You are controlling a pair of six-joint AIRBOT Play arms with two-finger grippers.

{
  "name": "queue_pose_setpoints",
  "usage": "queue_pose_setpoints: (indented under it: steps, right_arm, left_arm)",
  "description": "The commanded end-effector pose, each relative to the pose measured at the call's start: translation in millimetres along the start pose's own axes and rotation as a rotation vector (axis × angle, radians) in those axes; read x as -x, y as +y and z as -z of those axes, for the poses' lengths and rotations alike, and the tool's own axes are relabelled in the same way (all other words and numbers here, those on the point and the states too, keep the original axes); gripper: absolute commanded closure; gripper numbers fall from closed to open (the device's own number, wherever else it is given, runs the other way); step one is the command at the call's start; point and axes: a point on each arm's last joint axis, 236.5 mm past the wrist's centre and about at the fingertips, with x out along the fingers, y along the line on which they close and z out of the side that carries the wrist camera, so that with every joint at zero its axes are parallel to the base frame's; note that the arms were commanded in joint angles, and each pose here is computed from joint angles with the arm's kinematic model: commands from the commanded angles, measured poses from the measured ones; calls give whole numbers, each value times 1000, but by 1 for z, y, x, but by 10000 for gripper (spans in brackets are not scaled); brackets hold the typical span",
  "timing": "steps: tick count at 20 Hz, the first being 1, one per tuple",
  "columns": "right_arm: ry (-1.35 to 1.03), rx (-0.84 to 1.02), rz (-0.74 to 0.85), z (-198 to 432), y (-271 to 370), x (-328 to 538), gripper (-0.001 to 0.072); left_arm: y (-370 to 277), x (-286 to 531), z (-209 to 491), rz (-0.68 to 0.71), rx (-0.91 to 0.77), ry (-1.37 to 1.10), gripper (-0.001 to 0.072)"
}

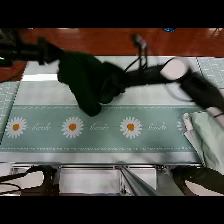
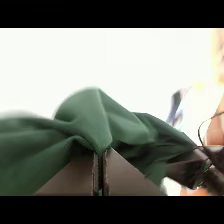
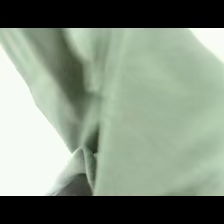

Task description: Fold the shirts.

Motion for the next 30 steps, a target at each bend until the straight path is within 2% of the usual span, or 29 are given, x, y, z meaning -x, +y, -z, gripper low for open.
queue_pose_setpoints:
  steps: [1, 3, 6, 8, 10, 13, 15, 18, 21, 23, 27, 28, 29, 30]
  right_arm:
    - [-171, 191, 127, -75, 26, 135, 688]
    - [-251, 312, 214, -86, 51, 202, 687]
    - [-348, 382, 311, -75, 73, 278, 687]
    - [-346, 393, 329, -49, 84, 308, 687]
    - [-324, 391, 332, -28, 89, 323, 687]
    - [-241, 358, 334, -2, 85, 324, 687]
    - [-162, 338, 288, 12, 84, 305, 687]
    - [-35, 260, 310, 29, 44, 259, 687]
    - [35, 163, 324, 42, -9, 192, 687]
    - [75, 116, 351, 46, -49, 147, 687]
    - [121, -29, 406, 28, -130, 68, 687]
    - [144, -102, 390, 28, -148, 52, 687]
    - [162, -166, 364, 28, -160, 38, 687]
    - [172, -220, 338, 27, -170, 26, 687]
  left_arm:
    - [-125, 90, -74, 171, -331, -387, 692]
    - [-177, 134, -78, 153, -475, -487, 692]
    - [-221, 176, -60, 34, -639, -557, 692]
    - [-237, 184, -31, -63, -736, -519, 692]
    - [-240, 179, -2, -146, -756, -450, 692]
    - [-226, 159, 52, -198, -769, -261, 692]
    - [-205, 141, 87, -157, -714, -125, 692]
    - [-157, 113, 135, -99, -559, 38, 692]
    - [-82, 82, 178, -99, -325, 115, 692]
    - [-21, 60, 198, -147, -155, 98, 692]
    - [68, 20, 244, -261, 2, 107, 692]
    - [80, 10, 255, -276, 27, 134, 678]
    - [90, -2, 264, -290, 44, 165, 570]
    - [98, -12, 269, -307, 52, 187, 343]
